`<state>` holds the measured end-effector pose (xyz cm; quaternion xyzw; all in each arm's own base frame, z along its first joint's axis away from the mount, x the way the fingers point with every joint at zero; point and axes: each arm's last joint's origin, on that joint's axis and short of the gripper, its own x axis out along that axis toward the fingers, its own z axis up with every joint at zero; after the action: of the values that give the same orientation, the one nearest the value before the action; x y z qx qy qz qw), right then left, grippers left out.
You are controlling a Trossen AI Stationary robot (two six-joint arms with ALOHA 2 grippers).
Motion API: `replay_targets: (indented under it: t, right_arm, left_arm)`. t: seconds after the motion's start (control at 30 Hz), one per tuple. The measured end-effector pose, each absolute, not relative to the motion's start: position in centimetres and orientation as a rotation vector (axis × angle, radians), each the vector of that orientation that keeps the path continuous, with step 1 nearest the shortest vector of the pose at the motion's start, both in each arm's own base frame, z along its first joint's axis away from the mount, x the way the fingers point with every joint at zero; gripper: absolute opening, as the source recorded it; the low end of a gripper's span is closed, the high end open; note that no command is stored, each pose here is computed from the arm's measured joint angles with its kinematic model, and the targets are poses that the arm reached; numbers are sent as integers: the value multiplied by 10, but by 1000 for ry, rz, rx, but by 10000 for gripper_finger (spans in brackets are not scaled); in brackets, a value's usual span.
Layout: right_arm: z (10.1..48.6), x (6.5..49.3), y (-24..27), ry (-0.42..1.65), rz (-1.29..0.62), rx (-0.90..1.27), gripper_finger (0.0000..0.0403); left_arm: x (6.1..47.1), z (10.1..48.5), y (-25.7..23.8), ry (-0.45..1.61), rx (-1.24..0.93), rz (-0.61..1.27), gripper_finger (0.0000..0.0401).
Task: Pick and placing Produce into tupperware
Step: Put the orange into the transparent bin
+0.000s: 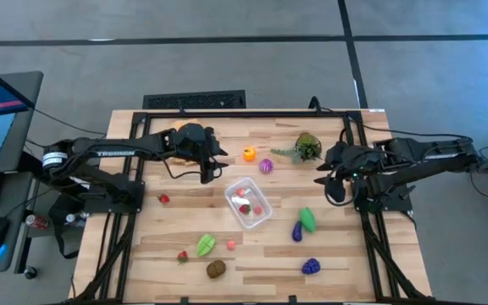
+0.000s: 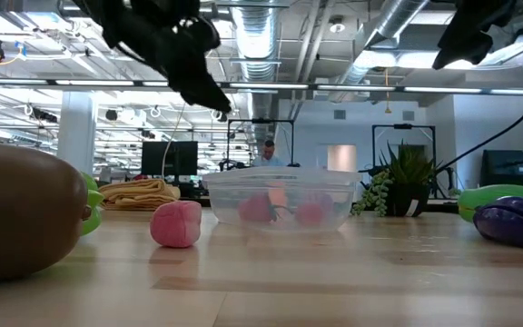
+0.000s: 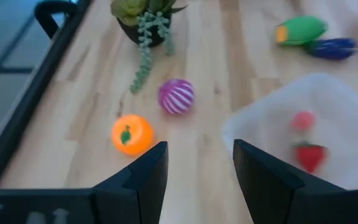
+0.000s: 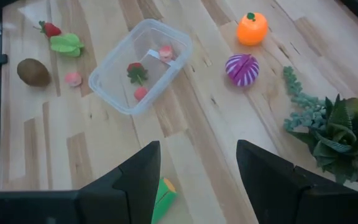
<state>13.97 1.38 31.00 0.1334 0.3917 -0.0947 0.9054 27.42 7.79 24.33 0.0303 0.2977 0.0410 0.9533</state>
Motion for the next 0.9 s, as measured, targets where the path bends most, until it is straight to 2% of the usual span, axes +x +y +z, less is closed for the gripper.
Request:
replay_targets:
  t: [0.13,0.37,0.47,0.63,0.9]
  right_arm:
    - [309,139,14,816,-203,289,234]
    - [307,136,13,851,-243,347,234]
    - [307,136,13,850,-244,349,234]
    - [307,137,13,848,-250,348,234]
    - [307,137,13,843,-266,368,234]
  left_arm:
    - [295,222,87,593,86,150,174]
    - [309,194,111,611,-21,251,174]
    - [312,194,118,627,-40,234,174]
    - [325,205,131,627,48,192,174]
    - [352,211,157,801,102,106,195]
